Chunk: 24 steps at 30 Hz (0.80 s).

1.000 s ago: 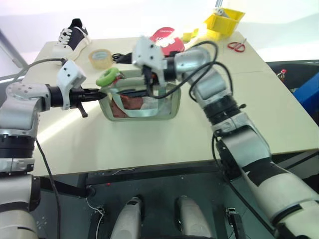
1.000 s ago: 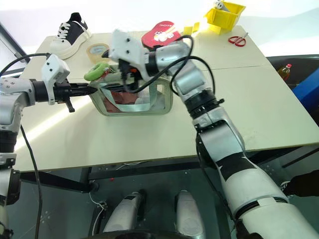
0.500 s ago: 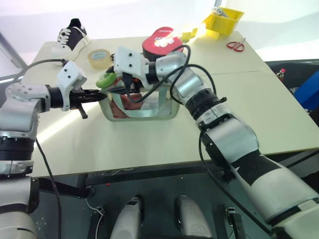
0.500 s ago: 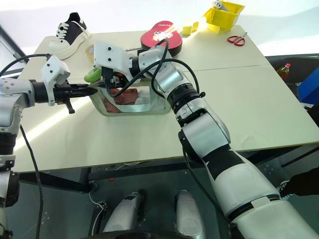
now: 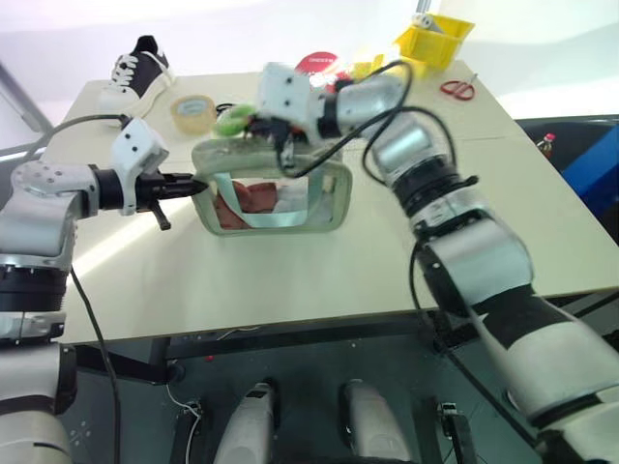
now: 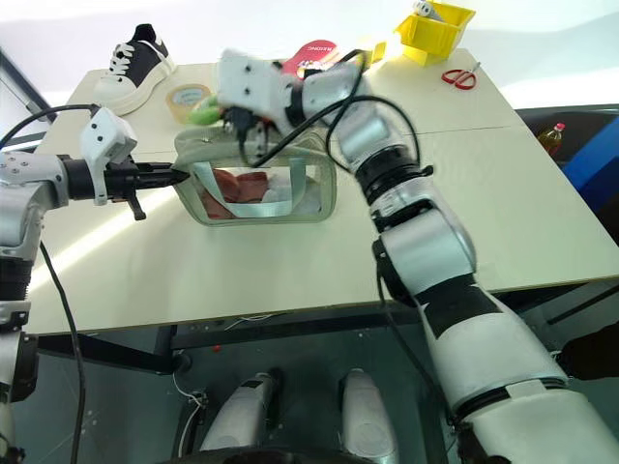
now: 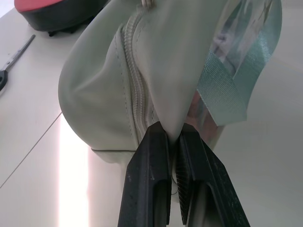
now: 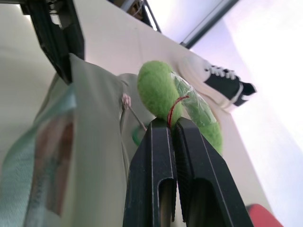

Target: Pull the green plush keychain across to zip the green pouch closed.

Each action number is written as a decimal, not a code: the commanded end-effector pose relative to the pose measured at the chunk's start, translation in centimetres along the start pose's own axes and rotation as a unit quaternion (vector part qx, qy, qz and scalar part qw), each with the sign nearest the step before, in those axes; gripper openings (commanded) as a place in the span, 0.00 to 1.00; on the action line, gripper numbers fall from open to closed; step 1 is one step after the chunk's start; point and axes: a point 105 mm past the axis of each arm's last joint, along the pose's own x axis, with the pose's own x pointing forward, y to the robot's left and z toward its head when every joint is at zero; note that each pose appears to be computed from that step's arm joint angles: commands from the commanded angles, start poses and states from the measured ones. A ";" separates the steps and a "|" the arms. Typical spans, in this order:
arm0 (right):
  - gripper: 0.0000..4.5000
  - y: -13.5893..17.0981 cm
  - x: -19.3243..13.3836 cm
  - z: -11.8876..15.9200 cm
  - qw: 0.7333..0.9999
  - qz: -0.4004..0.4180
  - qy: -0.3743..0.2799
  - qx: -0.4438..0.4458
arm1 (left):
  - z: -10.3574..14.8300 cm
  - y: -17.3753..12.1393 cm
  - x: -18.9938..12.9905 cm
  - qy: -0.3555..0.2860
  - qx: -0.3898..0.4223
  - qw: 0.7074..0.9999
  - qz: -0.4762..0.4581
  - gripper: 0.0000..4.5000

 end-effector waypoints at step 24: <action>0.02 10.7 -9.8 -16.4 0.883 -0.221 0.182 0.373 | 1.0 0.1 0.9 -0.011 0.020 1.000 -0.008 0.00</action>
